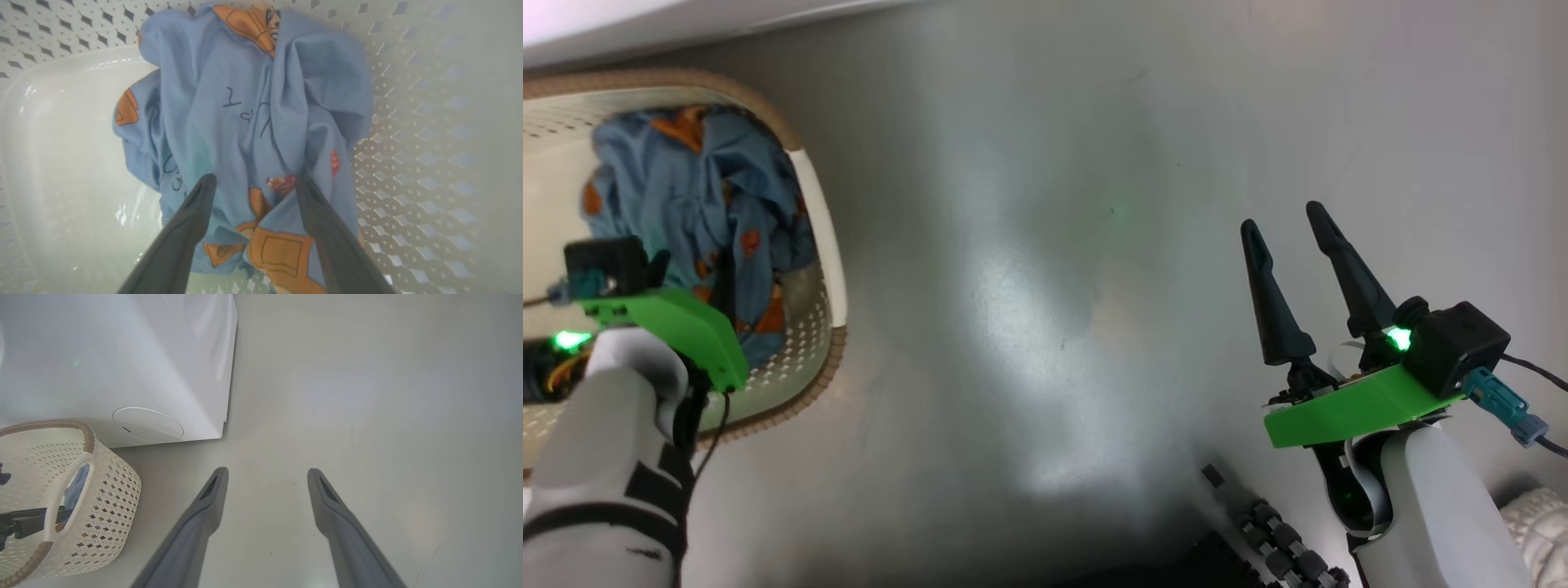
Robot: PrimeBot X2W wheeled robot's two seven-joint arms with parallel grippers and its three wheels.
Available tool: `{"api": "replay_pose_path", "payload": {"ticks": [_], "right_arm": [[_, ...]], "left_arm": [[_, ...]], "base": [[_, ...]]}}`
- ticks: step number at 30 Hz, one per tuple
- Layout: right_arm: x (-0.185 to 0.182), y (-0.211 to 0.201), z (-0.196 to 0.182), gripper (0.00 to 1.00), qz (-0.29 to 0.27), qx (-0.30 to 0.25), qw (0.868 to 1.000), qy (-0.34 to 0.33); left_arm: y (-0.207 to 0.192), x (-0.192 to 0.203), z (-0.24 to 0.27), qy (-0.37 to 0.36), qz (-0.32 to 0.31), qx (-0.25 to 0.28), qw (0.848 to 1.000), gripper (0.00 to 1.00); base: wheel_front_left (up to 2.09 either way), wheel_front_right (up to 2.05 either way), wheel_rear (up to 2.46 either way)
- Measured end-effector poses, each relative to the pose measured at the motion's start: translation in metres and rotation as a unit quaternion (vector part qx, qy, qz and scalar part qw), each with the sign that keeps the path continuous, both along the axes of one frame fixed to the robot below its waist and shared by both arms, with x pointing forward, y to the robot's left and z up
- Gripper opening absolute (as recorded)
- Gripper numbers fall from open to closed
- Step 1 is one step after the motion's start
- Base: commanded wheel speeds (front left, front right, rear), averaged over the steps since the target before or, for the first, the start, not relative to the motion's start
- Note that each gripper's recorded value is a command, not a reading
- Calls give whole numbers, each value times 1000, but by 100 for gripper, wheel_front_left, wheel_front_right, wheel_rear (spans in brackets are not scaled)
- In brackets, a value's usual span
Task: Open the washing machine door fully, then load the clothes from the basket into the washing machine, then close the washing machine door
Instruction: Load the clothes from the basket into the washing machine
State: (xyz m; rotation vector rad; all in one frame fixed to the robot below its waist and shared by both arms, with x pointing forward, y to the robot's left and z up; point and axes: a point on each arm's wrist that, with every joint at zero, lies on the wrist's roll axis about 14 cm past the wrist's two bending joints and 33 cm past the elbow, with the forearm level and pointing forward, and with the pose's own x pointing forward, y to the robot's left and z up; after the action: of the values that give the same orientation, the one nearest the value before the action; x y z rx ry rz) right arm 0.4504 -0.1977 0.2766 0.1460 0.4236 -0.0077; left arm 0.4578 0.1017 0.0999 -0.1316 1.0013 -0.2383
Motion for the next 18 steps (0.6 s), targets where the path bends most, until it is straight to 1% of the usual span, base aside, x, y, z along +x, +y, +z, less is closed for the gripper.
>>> {"api": "replay_pose_path", "payload": {"ticks": [6,9,15,18], "right_arm": [[-7,-4,-7,100,-8,1,1000,13],[-9,-7,-8,100,-13,2,1000,16],[-13,-12,-12,100,-25,5,999,25],[-16,-15,-14,100,-28,3,999,29]], "left_arm": [[-9,-3,-17,47,-12,-3,999,100],[-6,-3,-24,64,-18,4,998,100],[-12,14,-30,58,-28,4,998,100],[-11,16,-35,67,-40,16,997,100]], "base": [[0,0,0],[0,0,0],[0,0,0],[0,0,0]]}}
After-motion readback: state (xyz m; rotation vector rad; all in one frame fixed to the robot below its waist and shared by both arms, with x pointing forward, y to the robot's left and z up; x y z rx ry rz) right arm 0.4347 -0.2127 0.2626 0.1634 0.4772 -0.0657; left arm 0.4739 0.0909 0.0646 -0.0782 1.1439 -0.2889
